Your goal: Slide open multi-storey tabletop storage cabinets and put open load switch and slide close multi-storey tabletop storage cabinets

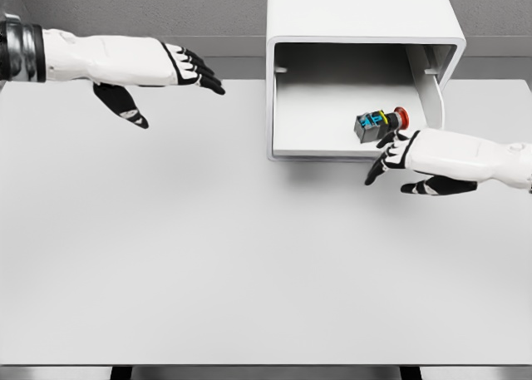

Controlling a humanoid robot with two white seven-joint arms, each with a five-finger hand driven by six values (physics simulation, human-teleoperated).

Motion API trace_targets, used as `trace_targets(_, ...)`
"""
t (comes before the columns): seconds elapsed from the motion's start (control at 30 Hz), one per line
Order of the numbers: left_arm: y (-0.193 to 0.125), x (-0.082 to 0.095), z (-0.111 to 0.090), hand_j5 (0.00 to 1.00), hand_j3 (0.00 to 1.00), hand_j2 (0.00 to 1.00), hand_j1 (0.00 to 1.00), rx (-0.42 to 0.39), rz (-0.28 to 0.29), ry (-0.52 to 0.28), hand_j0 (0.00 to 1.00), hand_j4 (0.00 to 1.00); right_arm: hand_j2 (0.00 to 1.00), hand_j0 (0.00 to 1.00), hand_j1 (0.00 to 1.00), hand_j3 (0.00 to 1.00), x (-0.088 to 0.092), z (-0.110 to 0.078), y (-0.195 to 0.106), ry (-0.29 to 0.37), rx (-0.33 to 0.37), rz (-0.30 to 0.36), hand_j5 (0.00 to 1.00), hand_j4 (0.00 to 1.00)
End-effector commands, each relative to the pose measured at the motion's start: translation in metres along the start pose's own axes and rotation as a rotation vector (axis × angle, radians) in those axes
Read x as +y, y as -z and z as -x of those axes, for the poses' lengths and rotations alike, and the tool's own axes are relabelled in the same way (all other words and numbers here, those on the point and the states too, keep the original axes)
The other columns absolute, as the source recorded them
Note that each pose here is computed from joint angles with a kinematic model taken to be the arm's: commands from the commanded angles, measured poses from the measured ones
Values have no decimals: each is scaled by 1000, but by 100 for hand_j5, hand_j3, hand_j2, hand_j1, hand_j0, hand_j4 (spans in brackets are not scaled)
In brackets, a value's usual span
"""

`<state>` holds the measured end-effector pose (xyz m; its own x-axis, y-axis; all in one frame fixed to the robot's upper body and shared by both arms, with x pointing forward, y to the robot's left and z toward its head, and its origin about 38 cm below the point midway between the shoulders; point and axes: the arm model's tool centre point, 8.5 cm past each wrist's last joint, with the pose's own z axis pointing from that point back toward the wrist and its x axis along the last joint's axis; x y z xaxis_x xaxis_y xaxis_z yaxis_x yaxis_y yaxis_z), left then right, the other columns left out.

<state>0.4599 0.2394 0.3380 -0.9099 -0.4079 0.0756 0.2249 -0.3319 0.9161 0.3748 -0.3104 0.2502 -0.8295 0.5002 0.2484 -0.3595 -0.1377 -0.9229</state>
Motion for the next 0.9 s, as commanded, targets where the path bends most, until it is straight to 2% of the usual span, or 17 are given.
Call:
trace_targets(0.0,8,-1,-3,100,100,100,100,-19,3,-7,100,100,69,69,69,69,11,1,6,9,-7,-32,69,69)
trace_targets(0.17,12,1,-5,100,100,100,100,-30,1,0,100,100,72,72,72,72,9,7,7,5,10,-31,72,72)
trace_targets(0.4,18,1,-7,100,100,100,100,-37,27,8,100,100,72,72,72,72,-13,15,-13,-13,59,40,72,72)
trace_targets(0.47,20,-3,-7,100,100,100,100,-40,49,8,100,100,72,72,72,72,-23,16,-20,-15,64,77,72,72)
trace_targets(0.5,22,-7,-8,100,100,100,100,-44,65,5,100,100,72,72,72,72,-21,17,-22,8,59,88,72,72)
trace_targets(0.57,25,-13,-8,100,100,100,100,-46,85,3,100,100,72,72,72,72,-19,17,-24,12,64,88,72,72)
trace_targets(0.63,28,-25,-5,100,100,100,100,-13,154,56,100,100,72,72,72,72,-26,12,-36,-13,78,93,72,72)
trace_targets(0.7,28,-31,-3,100,100,100,100,12,195,96,100,100,71,71,71,71,-25,3,-46,-23,82,117,71,71)
trace_targets(0.73,32,-41,-4,100,100,100,100,5,225,93,100,100,71,71,71,71,-23,-1,-44,-25,71,113,71,71)
trace_targets(0.87,32,-42,-4,100,100,100,100,4,229,93,100,100,71,71,71,71,-3,-6,-35,5,46,68,71,71)
